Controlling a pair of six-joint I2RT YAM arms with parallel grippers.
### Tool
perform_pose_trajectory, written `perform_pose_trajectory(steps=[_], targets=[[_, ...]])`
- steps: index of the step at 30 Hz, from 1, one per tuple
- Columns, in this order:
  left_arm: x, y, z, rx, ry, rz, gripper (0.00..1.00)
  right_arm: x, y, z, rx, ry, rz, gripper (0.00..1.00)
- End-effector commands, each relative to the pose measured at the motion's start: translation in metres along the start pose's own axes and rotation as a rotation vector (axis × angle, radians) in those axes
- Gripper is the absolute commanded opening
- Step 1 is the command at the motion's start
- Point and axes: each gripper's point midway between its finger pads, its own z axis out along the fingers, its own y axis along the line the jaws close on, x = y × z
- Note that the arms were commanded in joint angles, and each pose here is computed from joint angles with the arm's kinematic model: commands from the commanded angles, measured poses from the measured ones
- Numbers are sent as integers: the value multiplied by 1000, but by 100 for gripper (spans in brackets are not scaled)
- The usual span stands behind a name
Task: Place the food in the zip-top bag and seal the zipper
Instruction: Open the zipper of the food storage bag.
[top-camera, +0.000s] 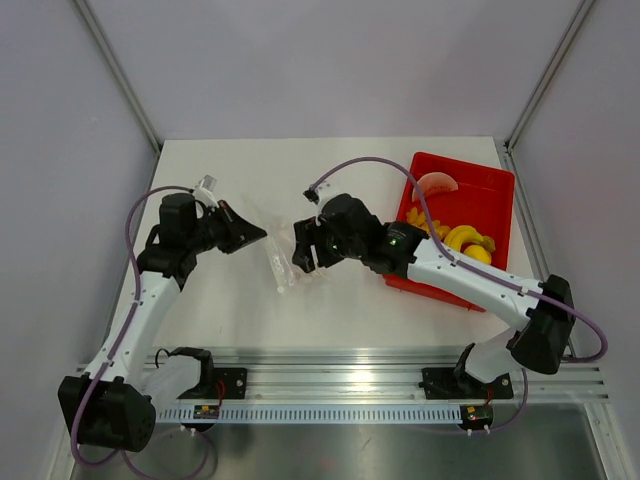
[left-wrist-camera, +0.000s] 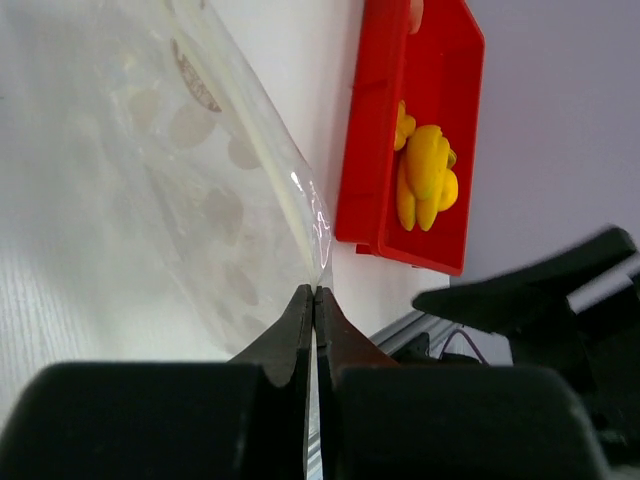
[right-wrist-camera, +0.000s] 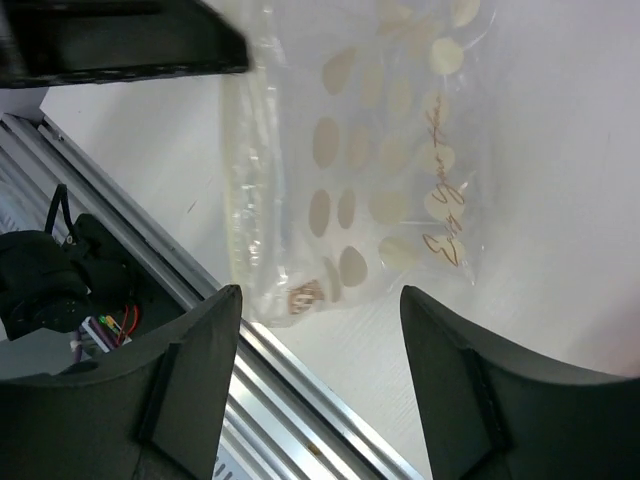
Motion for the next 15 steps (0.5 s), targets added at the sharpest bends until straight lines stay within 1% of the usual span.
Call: perform_pose_trajectory(steps=[1, 2, 3, 5, 6, 12, 15], targets=[[-17, -6, -9, -66, -58, -27, 0, -26, 12, -28, 197, -80, -183, 71], [-22, -9, -12, -73, -84, -42, 0, -29, 6, -25, 259, -92, -201, 69], [-21, -9, -14, -82, -83, -57, 0, -38, 12, -28, 274, -114, -219, 68], [-23, -13, -16, -83, -84, -87, 0, -38, 14, -24, 318, -121, -259, 67], [-20, -12, -17, -97, -73, -102, 0, -44, 20, -25, 318, -136, -264, 67], [-26, -16, -23, -140, -82, -113, 0, -40, 46, -2, 298, -112, -326, 69], [-25, -16, -23, -145, -75, -135, 0, -36, 59, 9, 277, -95, -342, 67]])
